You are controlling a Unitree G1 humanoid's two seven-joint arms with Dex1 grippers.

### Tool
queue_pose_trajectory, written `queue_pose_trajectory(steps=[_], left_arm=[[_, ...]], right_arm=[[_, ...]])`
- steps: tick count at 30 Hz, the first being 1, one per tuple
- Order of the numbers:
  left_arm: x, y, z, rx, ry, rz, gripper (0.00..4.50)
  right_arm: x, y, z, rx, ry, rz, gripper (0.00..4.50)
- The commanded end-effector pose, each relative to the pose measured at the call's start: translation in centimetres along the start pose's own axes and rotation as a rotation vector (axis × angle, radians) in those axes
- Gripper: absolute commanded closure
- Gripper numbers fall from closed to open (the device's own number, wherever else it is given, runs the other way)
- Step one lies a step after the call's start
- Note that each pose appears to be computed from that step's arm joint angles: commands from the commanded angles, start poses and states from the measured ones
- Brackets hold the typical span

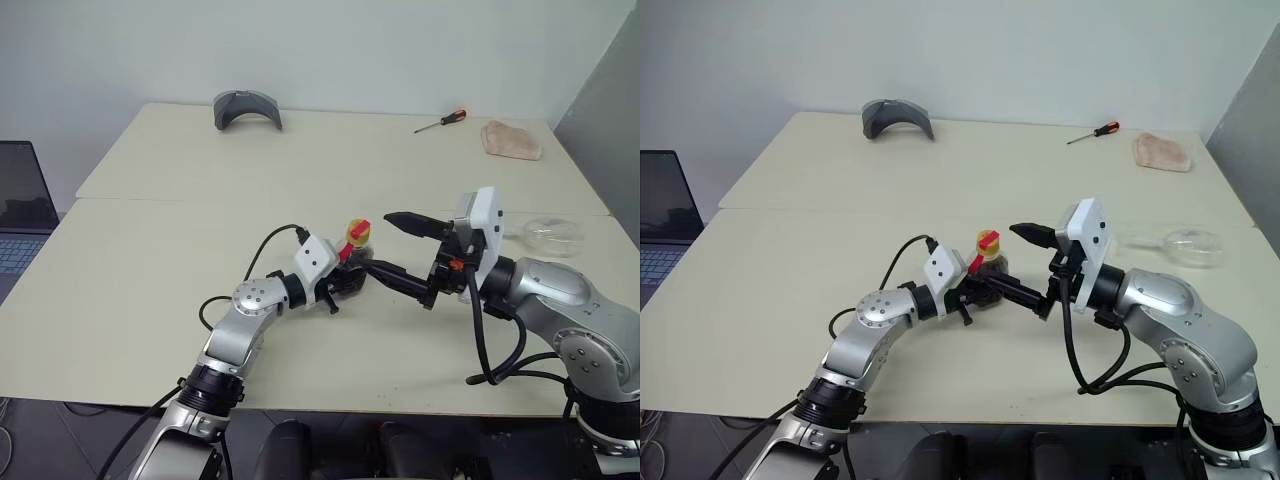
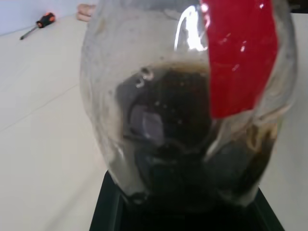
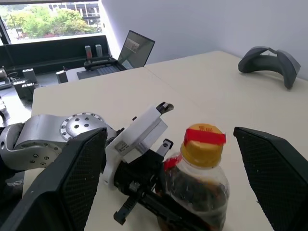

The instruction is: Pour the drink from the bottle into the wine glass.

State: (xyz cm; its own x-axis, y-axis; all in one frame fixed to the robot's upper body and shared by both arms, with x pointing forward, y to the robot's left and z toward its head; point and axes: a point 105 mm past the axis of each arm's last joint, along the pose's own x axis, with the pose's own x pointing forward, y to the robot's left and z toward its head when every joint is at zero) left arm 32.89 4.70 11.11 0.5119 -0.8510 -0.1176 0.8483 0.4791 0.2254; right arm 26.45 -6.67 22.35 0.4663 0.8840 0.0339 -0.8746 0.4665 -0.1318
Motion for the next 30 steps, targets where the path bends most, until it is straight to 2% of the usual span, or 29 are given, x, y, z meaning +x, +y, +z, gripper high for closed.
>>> queue_pose_trajectory(steps=[1,10,16,18,20,26,30], left_arm=[[0.9,-0.9,2.5,0.072,-0.072,-0.066,3.55],[1.2,-1.6,2.8,0.077,-0.085,-0.102,3.58],[1.2,-1.6,2.8,0.074,-0.085,-0.103,3.58],[1.2,-1.7,2.8,0.073,-0.087,-0.104,3.58],[1.3,-1.8,2.9,0.072,-0.089,-0.105,3.59],[1.3,-2.1,3.3,0.064,-0.103,-0.123,3.6],[1.1,-3.5,4.6,0.036,-0.145,-0.231,3.6]], right_arm=[[0.7,-0.5,0.6,-0.029,-0.028,-0.028,0.0],[1.1,-1.8,-0.5,-0.004,-0.041,-0.08,0.0],[0.8,-2.2,-0.8,-0.002,-0.037,-0.096,1.95],[0.8,-2.3,-0.9,-0.006,-0.035,-0.1,2.76],[0.8,-2.3,-1.0,-0.012,-0.031,-0.103,3.31],[0.6,-2.4,-1.3,-0.046,-0.009,-0.082,3.3],[0.3,-3.3,-1.3,-0.12,0.029,0.048,3.3]])
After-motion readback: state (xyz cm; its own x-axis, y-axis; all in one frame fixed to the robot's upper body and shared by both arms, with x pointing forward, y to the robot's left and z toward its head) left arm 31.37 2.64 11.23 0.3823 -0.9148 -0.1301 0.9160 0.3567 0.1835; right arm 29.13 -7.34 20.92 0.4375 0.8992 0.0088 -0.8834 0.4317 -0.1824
